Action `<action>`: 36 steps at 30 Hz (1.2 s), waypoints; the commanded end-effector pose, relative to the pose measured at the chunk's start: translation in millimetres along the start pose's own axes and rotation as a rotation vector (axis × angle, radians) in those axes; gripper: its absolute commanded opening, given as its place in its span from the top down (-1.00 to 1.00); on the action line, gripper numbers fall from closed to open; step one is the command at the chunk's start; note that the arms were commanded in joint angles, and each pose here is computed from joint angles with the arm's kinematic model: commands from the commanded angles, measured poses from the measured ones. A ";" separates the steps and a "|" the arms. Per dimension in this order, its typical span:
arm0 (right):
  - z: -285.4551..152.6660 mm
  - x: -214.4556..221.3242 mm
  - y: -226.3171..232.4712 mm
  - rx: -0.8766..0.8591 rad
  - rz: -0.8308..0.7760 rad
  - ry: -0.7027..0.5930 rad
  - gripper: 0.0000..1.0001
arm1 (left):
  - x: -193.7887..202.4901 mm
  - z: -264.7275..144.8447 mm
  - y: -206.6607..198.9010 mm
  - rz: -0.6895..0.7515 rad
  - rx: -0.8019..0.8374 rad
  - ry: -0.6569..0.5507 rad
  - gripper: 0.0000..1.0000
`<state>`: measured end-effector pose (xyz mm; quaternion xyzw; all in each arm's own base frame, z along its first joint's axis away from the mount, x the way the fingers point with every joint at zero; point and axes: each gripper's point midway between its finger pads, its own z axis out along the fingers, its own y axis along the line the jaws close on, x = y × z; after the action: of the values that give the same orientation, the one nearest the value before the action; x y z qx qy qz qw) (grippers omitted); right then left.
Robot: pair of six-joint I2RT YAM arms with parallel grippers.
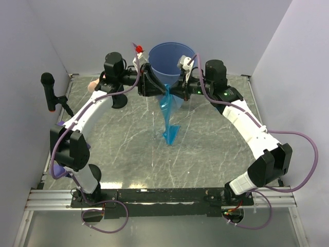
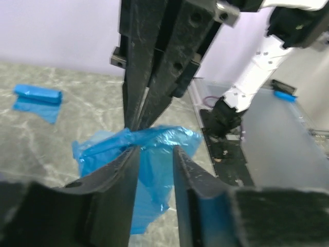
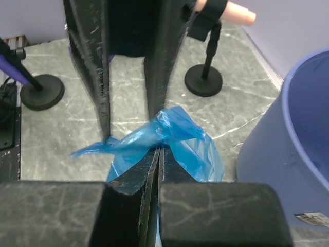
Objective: Put the trash bags into the trash bin
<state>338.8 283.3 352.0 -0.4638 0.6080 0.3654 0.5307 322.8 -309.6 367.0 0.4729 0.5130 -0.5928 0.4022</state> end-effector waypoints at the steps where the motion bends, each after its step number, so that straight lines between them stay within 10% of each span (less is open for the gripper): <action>1: -15.1 -21.5 15.8 -0.003 -0.129 -0.029 0.99 | -6.6 -8.7 -8.3 0.060 -0.087 0.053 0.20; 13: -25.0 -23.4 14.1 0.015 -0.287 -0.002 1.00 | -6.5 -32.3 -22.4 -0.271 0.017 0.033 0.08; 36: -16.8 -20.7 23.1 -0.032 -0.356 0.014 1.00 | -21.8 -14.7 -15.7 -0.288 0.101 0.034 0.24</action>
<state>318.1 274.5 352.2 -0.5623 0.5463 0.2786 0.5548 319.5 -290.7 373.6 0.3912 0.5756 -0.6691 0.2605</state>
